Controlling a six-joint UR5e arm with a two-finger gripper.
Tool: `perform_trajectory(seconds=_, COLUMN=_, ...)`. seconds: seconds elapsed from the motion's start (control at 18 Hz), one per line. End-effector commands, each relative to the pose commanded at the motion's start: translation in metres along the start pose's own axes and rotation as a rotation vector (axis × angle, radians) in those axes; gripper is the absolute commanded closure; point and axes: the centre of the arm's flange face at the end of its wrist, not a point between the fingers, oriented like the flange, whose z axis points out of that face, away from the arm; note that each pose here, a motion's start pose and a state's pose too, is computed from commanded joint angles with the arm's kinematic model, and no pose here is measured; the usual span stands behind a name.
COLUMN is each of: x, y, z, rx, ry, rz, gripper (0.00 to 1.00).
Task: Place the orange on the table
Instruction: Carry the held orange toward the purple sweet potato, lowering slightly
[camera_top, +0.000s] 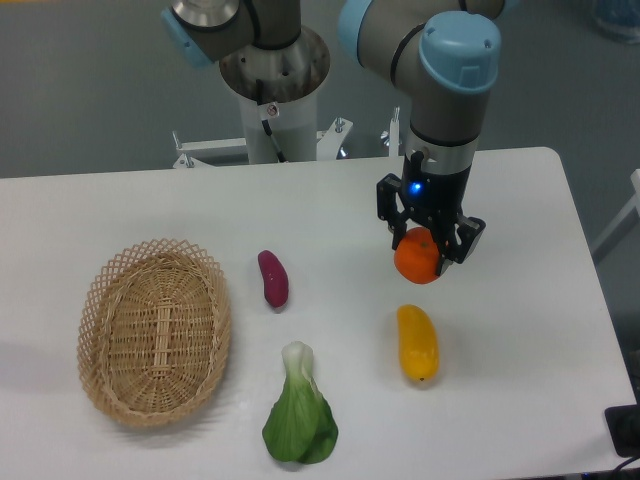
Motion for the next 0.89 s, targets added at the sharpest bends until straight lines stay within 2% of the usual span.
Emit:
perform_trajectory(seconds=0.44, x=0.004, y=0.003, z=0.013, rx=-0.004, ry=0.022, rz=0.011, gripper=0.40)
perform_trajectory(seconds=0.67, x=0.001, y=0.005, z=0.022, rx=-0.008, ry=0.037, rz=0.061, gripper=0.40)
perform_trajectory(seconds=0.89, x=0.010, y=0.018, z=0.058, rx=-0.024, ry=0.101, rz=0.129, gripper=0.41)
